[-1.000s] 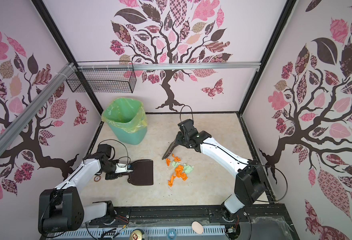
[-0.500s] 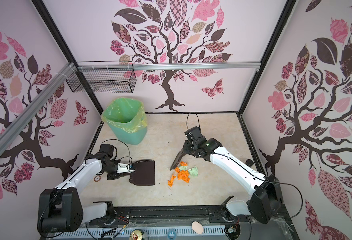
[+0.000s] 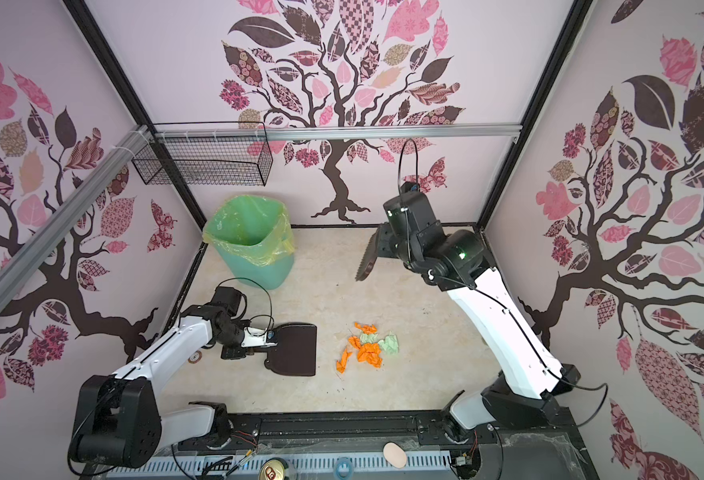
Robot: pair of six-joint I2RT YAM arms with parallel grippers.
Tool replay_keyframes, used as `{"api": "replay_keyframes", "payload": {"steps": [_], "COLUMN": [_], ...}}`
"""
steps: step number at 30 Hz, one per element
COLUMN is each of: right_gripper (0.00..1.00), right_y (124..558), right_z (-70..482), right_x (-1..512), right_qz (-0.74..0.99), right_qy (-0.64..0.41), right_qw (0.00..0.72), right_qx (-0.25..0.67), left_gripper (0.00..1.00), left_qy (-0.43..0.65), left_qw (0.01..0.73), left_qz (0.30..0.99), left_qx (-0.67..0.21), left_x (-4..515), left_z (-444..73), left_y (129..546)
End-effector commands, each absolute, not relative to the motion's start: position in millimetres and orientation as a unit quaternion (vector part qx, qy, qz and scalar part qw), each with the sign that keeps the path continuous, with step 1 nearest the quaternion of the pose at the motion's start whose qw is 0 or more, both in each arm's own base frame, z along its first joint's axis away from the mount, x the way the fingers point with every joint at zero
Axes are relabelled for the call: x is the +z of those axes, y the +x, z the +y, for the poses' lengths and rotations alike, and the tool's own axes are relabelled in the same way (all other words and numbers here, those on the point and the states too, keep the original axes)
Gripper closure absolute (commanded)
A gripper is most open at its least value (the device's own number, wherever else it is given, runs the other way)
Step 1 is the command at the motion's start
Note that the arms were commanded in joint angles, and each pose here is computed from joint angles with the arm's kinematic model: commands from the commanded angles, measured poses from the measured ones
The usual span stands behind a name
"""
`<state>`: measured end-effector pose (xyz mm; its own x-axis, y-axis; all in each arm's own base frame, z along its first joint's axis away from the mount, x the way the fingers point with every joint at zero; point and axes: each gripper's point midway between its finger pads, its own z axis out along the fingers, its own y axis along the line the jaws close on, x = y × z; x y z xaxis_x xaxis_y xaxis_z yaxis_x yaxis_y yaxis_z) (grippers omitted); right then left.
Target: Sweep away the paper scraps from the table
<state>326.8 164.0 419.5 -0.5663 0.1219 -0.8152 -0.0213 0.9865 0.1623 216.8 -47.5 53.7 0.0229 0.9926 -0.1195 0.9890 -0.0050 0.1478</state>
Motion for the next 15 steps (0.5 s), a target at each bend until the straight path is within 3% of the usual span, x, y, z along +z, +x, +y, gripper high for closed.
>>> {"api": "replay_keyframes", "payload": {"steps": [1, 8, 15], "right_gripper": [1.0, 1.0, 1.0], "right_y": [311, 287, 278], "right_z": [123, 99, 112], "right_x": [330, 249, 203], "right_qz": [0.94, 0.951, 0.962], "right_qy": [-0.05, -0.089, -0.121], "right_qw": [0.312, 0.199, 0.147], "right_qx": [-0.129, -0.219, -0.198], "left_gripper": [0.8, 0.81, 0.81], "left_qy": [0.705, 0.696, 0.685], "left_qw": [0.099, 0.082, 0.087], "left_qz": [0.702, 0.713, 0.722], "left_qx": [0.024, 0.033, 0.038], "left_x": [63, 59, 55], "left_z": [-54, -66, -76], "left_y": [219, 221, 223]}}
